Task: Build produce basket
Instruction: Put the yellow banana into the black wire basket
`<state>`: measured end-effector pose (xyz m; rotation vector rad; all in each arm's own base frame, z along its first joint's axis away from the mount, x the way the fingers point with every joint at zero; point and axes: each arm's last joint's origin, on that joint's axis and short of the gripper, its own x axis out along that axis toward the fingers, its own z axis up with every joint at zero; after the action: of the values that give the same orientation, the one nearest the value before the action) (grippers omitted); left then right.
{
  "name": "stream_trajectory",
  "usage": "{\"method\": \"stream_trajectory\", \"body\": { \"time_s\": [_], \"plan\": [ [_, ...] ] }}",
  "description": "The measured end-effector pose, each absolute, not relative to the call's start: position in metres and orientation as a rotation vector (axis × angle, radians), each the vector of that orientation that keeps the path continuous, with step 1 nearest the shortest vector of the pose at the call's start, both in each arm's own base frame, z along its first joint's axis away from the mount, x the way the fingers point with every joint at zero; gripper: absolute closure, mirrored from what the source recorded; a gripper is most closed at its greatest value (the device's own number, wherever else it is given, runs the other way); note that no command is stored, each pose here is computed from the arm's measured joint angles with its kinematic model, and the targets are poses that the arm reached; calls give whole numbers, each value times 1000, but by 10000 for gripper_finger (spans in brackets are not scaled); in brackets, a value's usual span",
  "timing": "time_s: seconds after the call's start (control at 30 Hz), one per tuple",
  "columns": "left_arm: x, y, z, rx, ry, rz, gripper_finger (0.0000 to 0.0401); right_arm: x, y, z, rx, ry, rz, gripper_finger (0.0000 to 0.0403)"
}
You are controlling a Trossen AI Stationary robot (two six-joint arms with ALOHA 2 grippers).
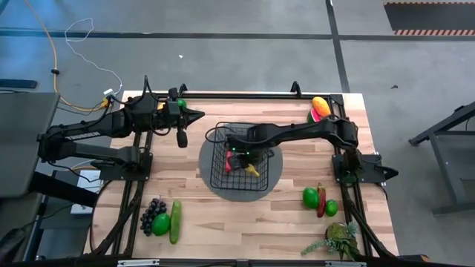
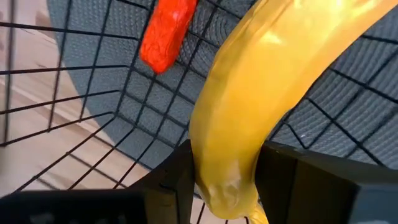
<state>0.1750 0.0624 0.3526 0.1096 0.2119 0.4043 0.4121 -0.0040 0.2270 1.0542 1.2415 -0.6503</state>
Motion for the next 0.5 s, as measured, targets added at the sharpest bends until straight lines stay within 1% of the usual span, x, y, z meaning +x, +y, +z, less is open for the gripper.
{"method": "stream_trajectory", "body": {
  "time_s": [0.13,0.3,0.5],
  "plan": [
    [175,62,353,110,212,405,401,416,-4,218,1057,1253,-664,290],
    [175,62,352,110,213,404,400,418,-6,212,1120,1231,-739,290],
    [175,62,352,110,214,404,400,420,-6,207,1116,1232,-764,290]
  ]
}}
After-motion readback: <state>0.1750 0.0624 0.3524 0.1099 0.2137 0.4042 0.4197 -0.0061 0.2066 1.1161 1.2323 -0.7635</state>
